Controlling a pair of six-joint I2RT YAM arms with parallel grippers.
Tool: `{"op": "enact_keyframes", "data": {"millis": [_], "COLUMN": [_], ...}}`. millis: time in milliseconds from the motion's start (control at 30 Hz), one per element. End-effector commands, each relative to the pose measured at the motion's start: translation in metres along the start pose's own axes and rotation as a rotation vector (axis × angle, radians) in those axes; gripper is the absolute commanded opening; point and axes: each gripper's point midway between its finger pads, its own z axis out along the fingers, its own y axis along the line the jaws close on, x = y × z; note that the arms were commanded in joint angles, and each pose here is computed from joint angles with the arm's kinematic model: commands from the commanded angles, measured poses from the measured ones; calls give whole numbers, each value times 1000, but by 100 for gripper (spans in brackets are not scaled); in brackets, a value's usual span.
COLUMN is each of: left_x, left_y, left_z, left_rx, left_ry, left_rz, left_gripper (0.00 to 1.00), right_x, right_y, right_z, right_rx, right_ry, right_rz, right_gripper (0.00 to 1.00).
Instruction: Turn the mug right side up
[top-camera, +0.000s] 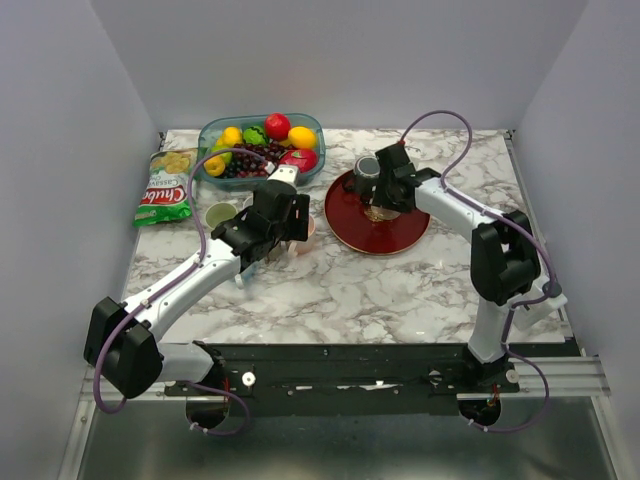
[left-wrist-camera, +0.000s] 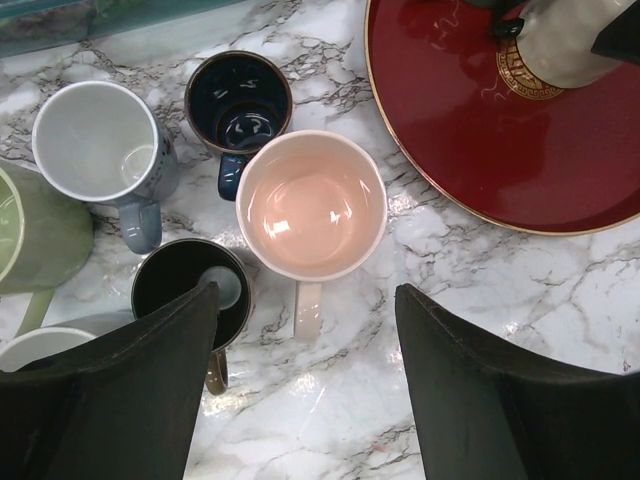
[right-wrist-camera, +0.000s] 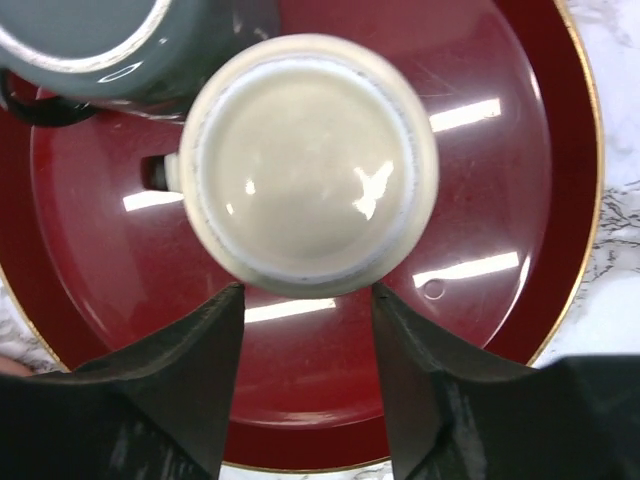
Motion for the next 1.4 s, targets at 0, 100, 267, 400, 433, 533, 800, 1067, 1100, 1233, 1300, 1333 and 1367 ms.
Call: {"op": "enact_keyframes", "data": {"millis": [0,100,267,400,433,533,800,1067,1100,1233,1300,1333,1367], "left_x": [-5,-6,-7,-8,-7,-8,-9,-6,-6,-5,-4,-4,-4], "left_y": [-1,-1,-3,-3,-3,-3,-3,-5,-6,-5,-5,-5,-5], "left_z": [-2,-1,-1,-1,-1,-1,-2,1,1,1,1,2,2], "left_rx": [17,15,21,21,20,22,24,36,38,36,37,38,40], "left_ry": [-24,-23,-24,-25,-22,-23,-22,-13,-12,-10,-9,-10,-10], "left_rz": [-24,-24,-25,-25,-21,-20,-19,-21,-17,-17,-19,-20,-22], "left_gripper": [80,81,83,84,85,87,88,88,88,89,89,89,89], "right_x": [-16,-30,-48,-64,-66,-76,-70,-65,-66,-58,-61,-52,-54], "right_y": [-2,5,-3,-3,-3,3,-1,-11,-13,-15,-10,-13,-11], "right_z": [-13,-23,-22,-19,-16,-6,19,39,40,42,35,36,33], "right_rx": [12,-28,38,76,81,84,143,211,223,206,157,150,134], "right_ry": [-42,-82,-139,-175,-176,-172,-111,-100,-101,-70,-83,-66,-79], "right_rz": [4,-19,-58,-80,-86,-97,-165,-284,-307,-373,-395,-410,-413], "right_gripper": [64,69,89,95,96,97,97,99,99,100,100,100,100]}}
